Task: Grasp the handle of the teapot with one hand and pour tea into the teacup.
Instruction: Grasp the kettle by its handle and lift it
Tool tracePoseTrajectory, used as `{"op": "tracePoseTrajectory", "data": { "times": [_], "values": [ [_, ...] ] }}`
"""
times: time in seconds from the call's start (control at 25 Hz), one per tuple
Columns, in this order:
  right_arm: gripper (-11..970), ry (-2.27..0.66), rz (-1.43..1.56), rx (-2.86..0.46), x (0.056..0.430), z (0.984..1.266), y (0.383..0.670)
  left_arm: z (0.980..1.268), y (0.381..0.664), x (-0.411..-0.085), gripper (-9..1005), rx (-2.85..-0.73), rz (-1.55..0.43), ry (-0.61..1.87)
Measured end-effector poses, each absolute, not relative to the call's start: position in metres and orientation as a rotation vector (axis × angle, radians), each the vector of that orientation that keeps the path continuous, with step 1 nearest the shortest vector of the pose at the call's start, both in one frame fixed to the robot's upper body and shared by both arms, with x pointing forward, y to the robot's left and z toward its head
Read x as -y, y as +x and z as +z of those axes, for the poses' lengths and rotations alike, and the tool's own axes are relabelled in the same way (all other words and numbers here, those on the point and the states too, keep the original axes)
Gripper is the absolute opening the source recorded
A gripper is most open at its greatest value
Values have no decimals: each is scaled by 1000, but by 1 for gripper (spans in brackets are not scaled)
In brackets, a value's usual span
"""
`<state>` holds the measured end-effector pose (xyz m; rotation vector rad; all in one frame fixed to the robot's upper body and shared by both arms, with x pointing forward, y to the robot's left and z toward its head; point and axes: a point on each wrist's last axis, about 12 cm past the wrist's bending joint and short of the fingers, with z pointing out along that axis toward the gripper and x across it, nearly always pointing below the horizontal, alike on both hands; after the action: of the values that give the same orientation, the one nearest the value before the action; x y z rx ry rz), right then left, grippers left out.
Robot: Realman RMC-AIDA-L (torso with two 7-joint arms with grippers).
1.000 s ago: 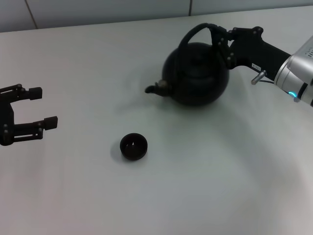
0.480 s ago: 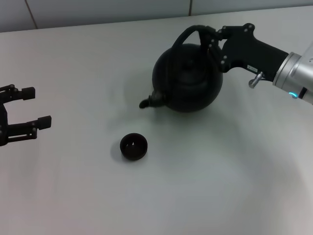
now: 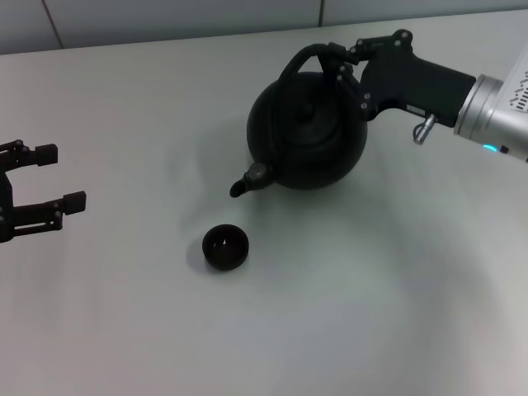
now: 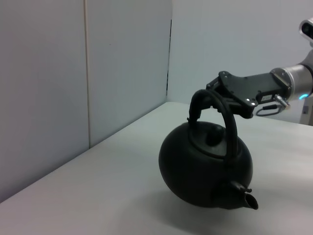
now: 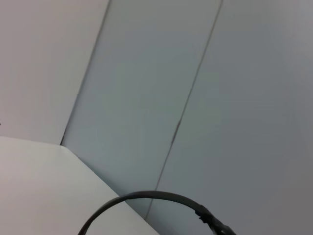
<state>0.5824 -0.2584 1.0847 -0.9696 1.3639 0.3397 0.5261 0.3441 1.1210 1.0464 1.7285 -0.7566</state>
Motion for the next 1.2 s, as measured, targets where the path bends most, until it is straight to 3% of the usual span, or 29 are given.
{"op": "tracePoseTrajectory", "data": {
  "times": [1.2],
  "values": [
    [62,-1109,315,-1353,254,1094,588,1133,509,-346,817,-1698,-768,1154]
  ]
}}
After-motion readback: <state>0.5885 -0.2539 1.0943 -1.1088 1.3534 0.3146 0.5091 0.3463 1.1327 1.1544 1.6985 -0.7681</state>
